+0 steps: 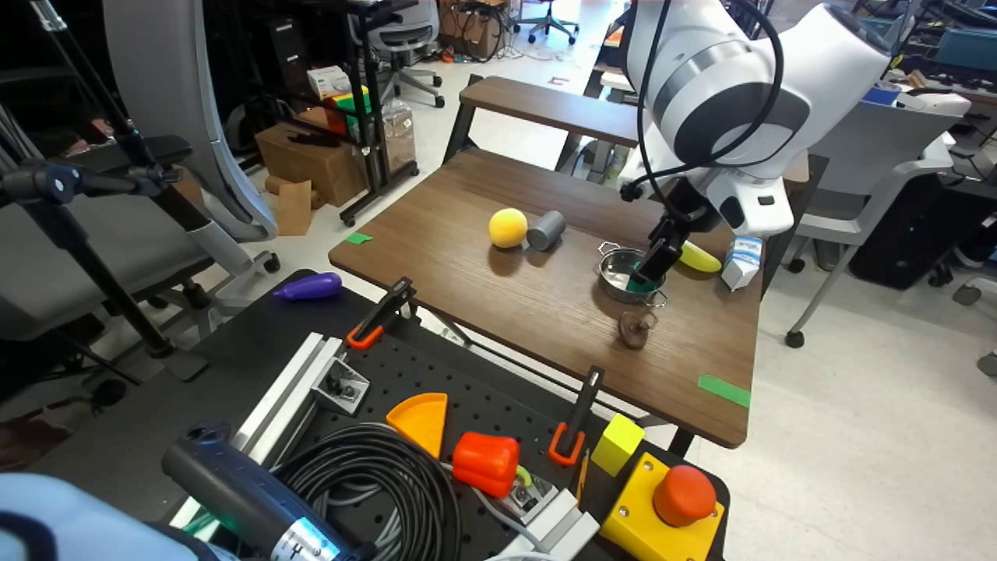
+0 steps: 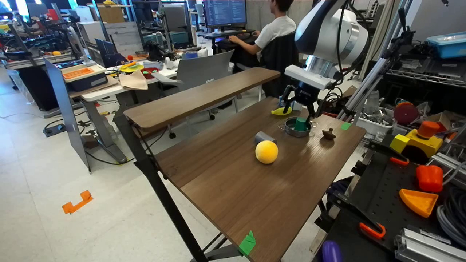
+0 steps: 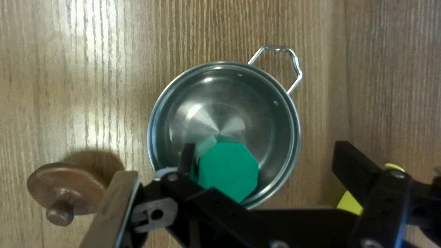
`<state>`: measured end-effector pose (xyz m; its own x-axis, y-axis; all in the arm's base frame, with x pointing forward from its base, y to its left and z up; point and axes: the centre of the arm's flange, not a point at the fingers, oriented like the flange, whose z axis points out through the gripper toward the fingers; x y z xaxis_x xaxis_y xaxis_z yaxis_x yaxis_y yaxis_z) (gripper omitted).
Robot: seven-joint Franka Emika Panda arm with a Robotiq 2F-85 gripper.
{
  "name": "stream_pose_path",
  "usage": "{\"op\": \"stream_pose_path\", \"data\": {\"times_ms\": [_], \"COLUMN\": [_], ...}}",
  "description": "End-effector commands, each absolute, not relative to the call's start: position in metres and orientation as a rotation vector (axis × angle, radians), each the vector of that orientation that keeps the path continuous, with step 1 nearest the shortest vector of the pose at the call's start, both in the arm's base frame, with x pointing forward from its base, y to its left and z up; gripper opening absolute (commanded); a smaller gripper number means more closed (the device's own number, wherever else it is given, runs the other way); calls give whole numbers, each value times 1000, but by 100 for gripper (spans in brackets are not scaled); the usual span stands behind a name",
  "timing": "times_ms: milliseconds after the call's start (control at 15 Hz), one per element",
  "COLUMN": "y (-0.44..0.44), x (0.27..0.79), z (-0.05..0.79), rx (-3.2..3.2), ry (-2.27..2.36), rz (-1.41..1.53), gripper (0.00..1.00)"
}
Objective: Move the green block to the table
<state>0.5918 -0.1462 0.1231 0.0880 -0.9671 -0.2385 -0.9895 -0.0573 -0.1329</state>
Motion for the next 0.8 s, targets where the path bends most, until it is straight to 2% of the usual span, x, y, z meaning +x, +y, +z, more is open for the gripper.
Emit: {"op": "stream_pose_path", "data": {"times_ms": [0, 67, 133, 333, 533, 733], "y": [-145, -145, -145, -146, -147, -146], "x": [599, 599, 599, 599, 600, 599], "z": [119, 119, 120, 120, 123, 127], "rx": [-2072, -2072, -2075, -2074, -2069, -2072], "ry": [1972, 1972, 1973, 1973, 1972, 1959], "rz": [80, 73, 65, 51, 35, 53], "gripper": [75, 74, 68, 42, 21, 19]}}
